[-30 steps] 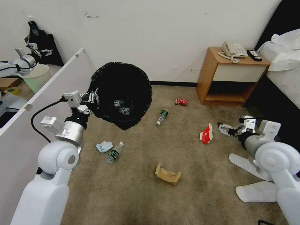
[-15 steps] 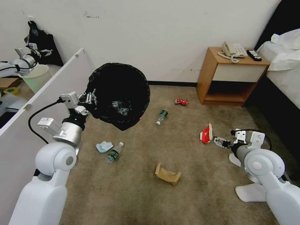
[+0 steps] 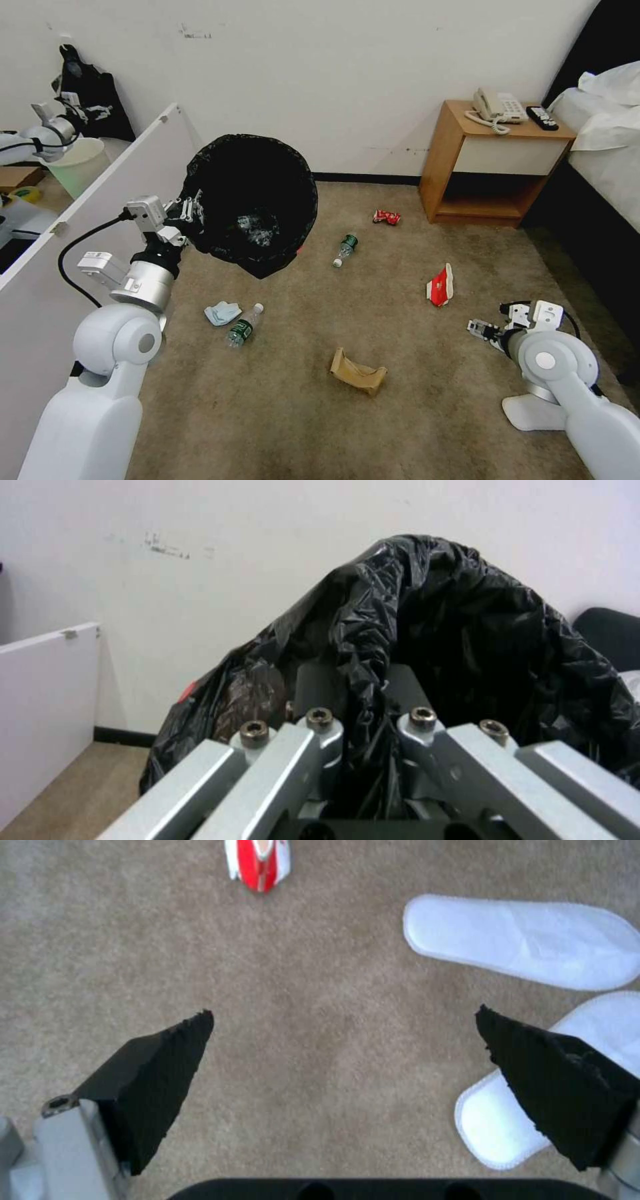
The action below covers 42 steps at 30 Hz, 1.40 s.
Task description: Pick up the trash bin, then pick up the garbage from the floor and place it into the trash bin.
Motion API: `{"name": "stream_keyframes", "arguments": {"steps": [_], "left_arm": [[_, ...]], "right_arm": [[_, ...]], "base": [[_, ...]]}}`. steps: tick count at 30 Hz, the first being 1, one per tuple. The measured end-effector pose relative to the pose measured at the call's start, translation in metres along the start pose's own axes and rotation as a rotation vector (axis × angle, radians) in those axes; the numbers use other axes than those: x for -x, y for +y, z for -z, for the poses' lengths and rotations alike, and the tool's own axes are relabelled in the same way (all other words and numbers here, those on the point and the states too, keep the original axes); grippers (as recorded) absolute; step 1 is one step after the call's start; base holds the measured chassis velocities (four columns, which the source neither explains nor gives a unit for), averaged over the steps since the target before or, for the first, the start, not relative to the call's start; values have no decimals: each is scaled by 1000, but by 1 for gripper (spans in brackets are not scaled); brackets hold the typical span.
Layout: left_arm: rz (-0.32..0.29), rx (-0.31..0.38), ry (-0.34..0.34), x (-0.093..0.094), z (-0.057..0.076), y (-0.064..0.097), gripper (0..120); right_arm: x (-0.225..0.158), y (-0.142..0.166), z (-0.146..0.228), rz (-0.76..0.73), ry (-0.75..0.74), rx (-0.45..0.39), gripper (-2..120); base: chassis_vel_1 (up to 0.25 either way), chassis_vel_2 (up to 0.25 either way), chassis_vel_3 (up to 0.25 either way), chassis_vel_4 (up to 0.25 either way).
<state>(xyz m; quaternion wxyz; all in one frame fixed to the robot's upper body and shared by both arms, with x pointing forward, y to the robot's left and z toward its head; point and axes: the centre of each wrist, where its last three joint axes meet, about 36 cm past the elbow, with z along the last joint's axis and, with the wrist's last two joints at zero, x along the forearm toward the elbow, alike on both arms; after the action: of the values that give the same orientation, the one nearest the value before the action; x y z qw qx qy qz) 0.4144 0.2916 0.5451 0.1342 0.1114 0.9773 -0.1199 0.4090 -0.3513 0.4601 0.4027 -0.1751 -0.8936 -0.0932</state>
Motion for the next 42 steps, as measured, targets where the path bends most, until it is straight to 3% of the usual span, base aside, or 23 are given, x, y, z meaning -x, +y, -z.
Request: {"name": "stream_keyframes", "arguments": {"steps": [42], "left_arm": [[8,-6,3,7,-2,5,4]], "right_arm": [[74,-87,-3,-103,47,172,100]], "base": [[0,0,0,0]]}}
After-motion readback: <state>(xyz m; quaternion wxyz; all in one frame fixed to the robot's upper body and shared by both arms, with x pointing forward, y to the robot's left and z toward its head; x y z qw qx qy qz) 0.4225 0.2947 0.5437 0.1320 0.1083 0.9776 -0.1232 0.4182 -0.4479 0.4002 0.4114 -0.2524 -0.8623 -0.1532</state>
